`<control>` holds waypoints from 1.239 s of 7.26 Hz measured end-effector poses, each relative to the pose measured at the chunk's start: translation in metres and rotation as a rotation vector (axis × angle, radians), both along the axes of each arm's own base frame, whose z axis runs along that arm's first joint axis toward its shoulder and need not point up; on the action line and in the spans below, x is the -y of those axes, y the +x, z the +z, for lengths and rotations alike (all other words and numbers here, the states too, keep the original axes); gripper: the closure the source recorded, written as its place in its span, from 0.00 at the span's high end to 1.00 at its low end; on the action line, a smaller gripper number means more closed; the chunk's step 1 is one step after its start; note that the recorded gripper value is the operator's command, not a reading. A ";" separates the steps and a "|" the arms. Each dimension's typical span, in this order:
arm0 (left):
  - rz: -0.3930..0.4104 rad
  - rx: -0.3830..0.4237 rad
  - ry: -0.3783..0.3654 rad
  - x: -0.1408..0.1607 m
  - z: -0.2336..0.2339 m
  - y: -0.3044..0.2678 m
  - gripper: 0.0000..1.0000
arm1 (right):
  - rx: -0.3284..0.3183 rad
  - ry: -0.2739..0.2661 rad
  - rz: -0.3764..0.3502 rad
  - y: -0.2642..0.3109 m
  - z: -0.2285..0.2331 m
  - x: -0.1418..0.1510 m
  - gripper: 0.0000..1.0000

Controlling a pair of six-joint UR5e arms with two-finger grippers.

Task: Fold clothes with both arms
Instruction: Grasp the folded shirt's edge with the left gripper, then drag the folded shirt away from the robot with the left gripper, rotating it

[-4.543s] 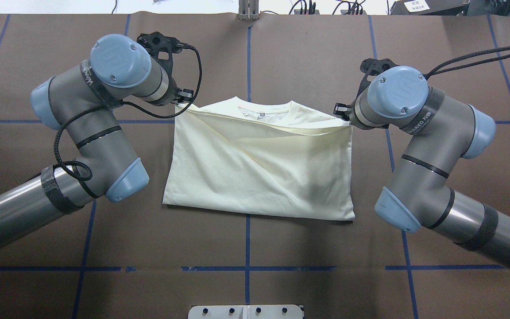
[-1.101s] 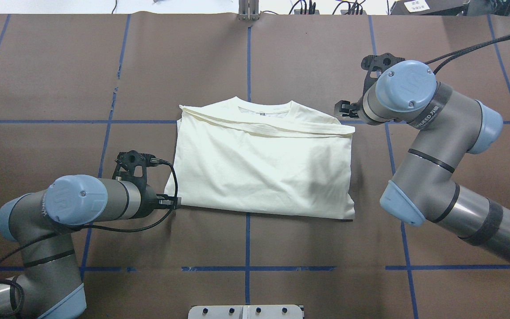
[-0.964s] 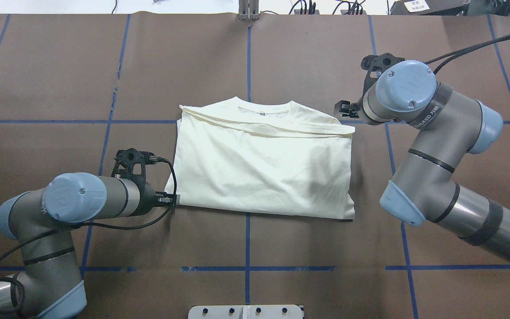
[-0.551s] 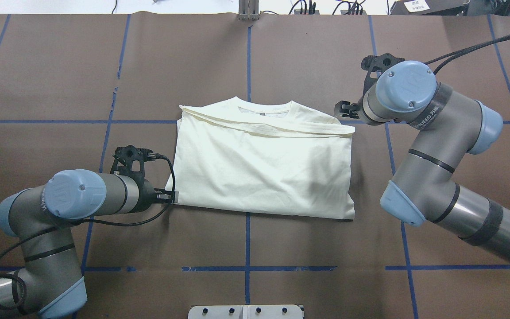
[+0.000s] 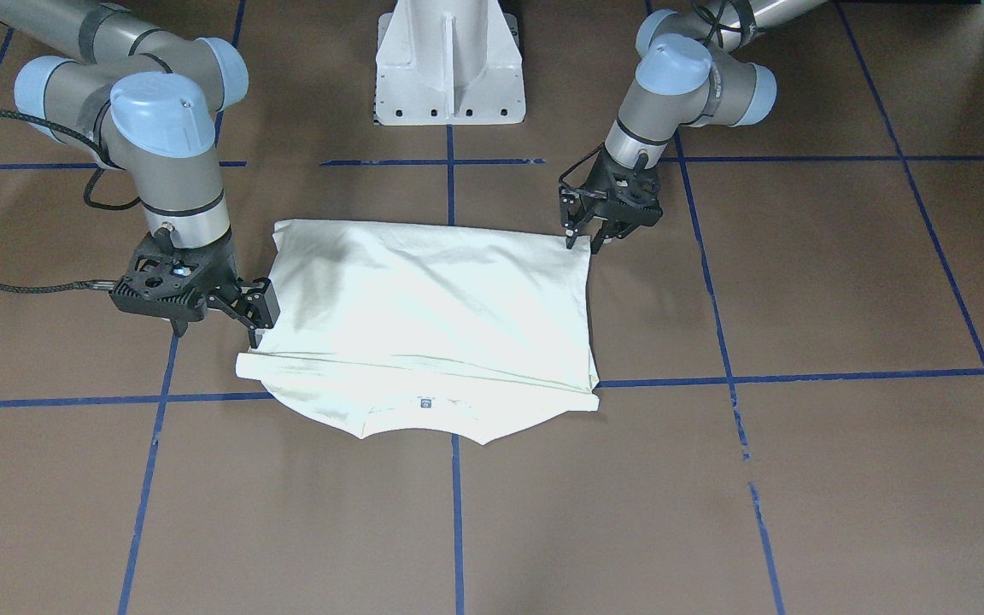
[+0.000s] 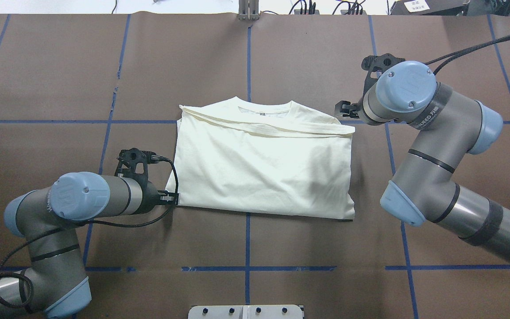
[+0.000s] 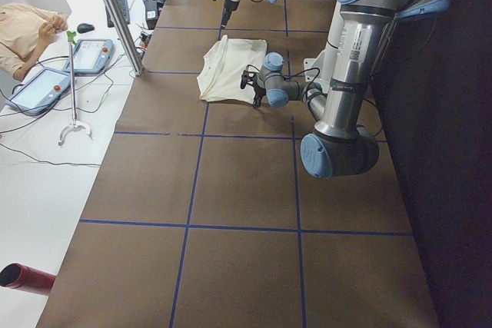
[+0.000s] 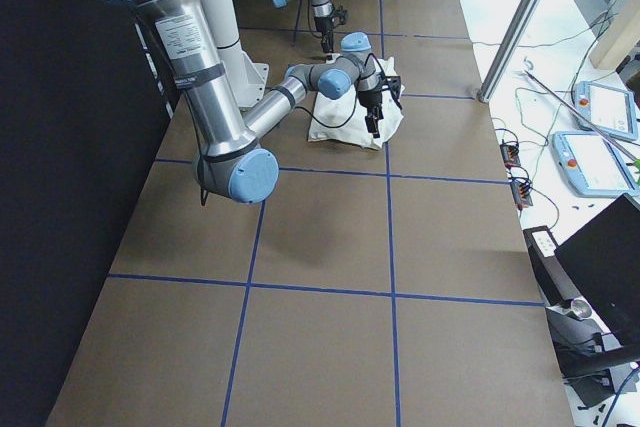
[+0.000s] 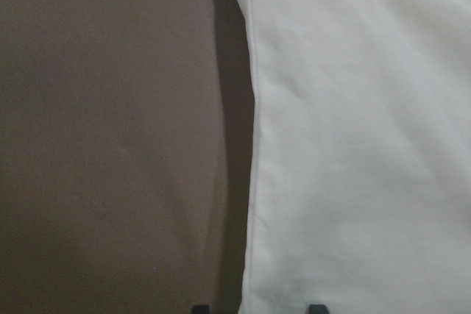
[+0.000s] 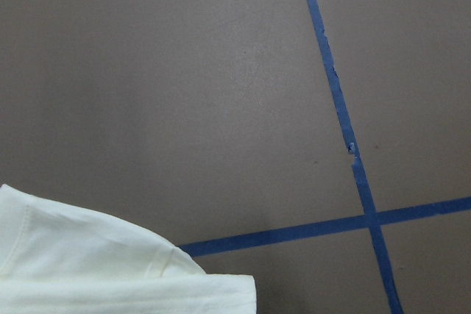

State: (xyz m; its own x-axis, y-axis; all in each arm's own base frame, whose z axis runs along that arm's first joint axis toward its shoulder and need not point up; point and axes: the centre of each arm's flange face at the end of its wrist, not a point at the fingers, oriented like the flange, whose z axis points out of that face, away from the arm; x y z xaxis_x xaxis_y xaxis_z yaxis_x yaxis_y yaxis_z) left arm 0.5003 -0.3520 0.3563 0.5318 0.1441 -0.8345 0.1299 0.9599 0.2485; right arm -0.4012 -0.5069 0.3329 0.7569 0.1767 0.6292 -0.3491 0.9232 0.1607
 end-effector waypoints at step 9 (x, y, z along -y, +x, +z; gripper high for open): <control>-0.117 0.160 0.166 0.147 0.025 -0.064 0.00 | 0.005 0.003 0.001 -0.001 -0.003 -0.001 1.00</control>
State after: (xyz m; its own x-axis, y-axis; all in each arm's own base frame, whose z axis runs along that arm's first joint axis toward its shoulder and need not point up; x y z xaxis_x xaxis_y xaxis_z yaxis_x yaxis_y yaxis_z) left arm 0.4363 -0.4994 0.3814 0.6762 0.2018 -0.7086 0.1843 0.8849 0.4279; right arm -0.4024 -0.5061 0.3302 0.7537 0.1753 0.6334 -0.3505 0.9225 0.1617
